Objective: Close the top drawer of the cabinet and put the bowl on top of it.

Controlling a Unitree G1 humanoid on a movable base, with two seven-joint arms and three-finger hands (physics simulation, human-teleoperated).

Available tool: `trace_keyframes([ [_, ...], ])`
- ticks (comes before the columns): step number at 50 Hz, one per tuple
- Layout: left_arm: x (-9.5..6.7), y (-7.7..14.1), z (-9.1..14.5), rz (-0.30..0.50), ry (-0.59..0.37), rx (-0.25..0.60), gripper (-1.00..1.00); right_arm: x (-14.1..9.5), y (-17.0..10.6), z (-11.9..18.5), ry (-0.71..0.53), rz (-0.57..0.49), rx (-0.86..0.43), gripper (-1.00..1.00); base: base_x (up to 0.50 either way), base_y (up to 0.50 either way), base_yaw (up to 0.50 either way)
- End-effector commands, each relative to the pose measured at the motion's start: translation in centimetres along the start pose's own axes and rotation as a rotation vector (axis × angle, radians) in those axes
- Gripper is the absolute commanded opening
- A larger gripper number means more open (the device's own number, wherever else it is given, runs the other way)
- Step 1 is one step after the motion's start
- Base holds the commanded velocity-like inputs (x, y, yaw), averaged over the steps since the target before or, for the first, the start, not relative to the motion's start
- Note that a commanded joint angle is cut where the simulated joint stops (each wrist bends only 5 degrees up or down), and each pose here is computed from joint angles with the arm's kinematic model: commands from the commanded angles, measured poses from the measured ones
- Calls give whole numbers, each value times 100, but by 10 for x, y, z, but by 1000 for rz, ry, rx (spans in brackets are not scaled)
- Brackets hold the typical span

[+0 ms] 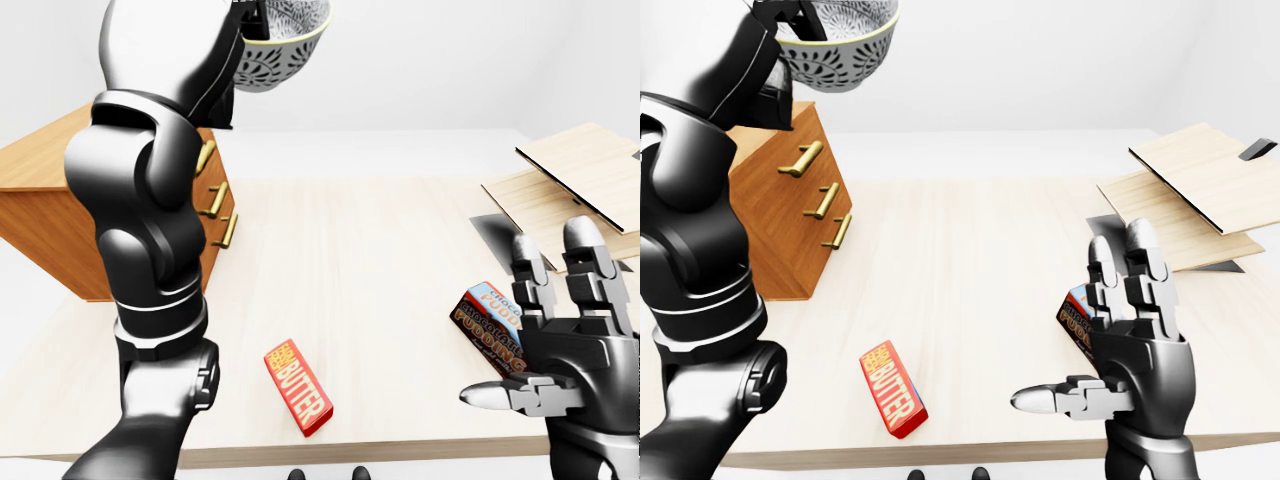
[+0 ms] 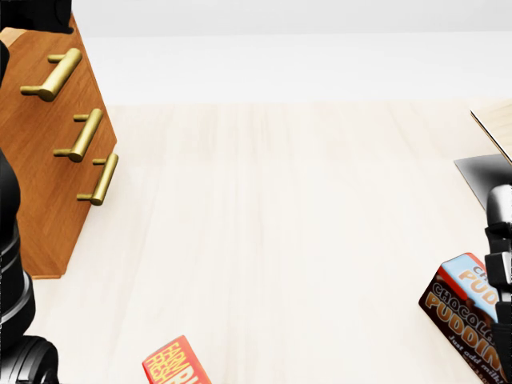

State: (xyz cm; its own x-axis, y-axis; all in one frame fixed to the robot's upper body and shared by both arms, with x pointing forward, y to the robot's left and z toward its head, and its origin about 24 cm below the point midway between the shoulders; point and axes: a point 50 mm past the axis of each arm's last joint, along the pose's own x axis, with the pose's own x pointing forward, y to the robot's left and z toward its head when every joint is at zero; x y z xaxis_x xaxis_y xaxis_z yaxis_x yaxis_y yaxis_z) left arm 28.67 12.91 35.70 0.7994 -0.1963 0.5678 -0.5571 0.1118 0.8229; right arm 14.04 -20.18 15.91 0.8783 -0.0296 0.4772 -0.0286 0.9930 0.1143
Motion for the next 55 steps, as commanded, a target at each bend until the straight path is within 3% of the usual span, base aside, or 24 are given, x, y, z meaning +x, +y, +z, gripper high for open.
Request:
trace_keyframes([
  [1,7,22,-24,95,25,0,-100,0,1,-2,11,3,3,100,0,0,0],
  [17,16,16,-75,125,117,-71,-100,0,1,0,5,3,2,100,0,0,0],
  [32,26,-10,-145,134,345,-187,-100,1,3,-3,14,9,4,100,0,0,0],
  [55,22,-53,-193,113,623,-315,-100,1,6,-9,46,18,10,100,0,0,0],
])
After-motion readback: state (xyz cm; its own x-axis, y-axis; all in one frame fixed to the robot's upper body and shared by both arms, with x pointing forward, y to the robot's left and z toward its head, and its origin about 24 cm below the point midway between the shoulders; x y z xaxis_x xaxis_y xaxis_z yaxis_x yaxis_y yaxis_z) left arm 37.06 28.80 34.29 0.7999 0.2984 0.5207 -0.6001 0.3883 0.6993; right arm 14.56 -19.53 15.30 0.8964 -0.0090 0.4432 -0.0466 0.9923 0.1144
